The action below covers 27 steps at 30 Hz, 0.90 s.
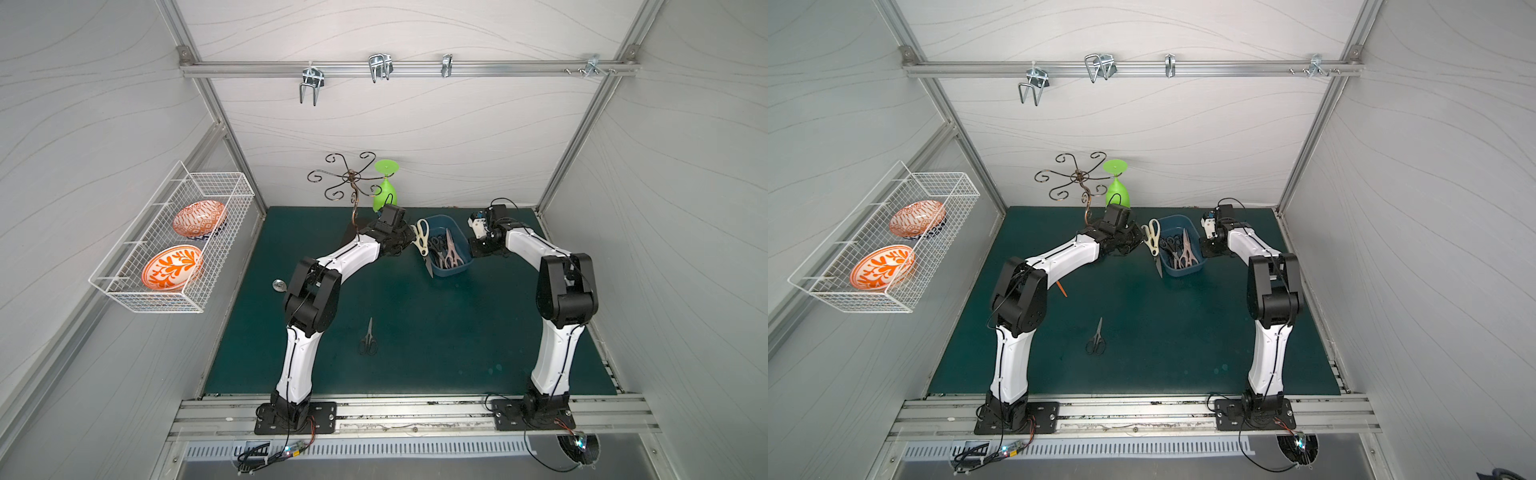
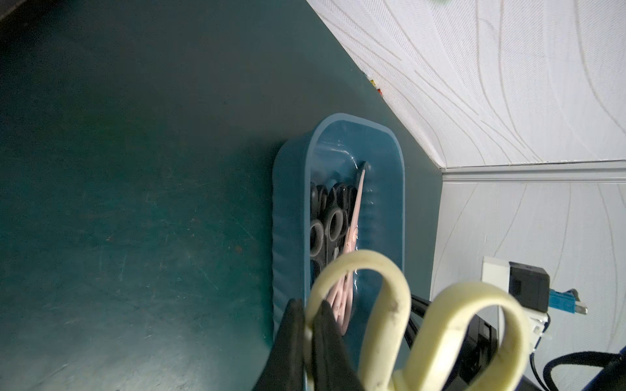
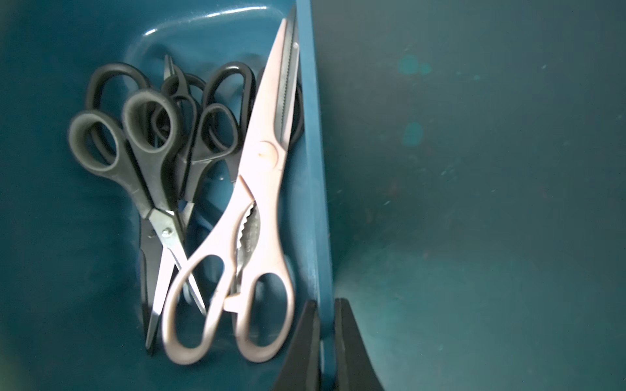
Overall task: Put the scissors into the storage box
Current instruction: Move the storage box to the center of the board.
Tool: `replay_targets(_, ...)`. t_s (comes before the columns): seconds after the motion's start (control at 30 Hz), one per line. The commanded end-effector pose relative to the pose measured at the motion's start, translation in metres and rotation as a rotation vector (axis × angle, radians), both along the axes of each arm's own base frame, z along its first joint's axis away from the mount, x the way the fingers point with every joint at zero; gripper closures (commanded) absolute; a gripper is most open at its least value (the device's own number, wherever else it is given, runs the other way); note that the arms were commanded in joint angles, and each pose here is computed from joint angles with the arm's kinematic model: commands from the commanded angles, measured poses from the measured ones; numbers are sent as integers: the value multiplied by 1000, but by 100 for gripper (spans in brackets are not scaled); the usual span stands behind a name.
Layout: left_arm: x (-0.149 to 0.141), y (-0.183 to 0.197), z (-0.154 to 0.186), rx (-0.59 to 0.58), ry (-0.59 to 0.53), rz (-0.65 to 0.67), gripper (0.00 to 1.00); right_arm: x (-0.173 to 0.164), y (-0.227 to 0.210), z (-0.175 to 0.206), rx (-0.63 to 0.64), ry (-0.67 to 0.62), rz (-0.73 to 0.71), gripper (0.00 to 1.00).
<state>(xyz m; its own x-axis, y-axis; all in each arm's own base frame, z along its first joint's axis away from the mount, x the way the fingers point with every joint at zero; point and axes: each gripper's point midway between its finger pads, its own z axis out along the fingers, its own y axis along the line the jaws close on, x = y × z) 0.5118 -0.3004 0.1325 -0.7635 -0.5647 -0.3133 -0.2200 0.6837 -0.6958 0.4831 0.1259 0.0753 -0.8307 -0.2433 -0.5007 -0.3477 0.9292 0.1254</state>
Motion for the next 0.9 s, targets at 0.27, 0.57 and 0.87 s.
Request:
replay_targets(0.27,3,4,34,-29,-91,-8,100,-72,27,-6,-2,127,-17,93)
replay_targets(0.57,11,6,24,5,-82,11,100,-79,32,3,0,112,-23,60)
replay_targets(0.87,17,-11,-7,106,-43,17,100,-63,-2,58,-55,-6,-176,52)
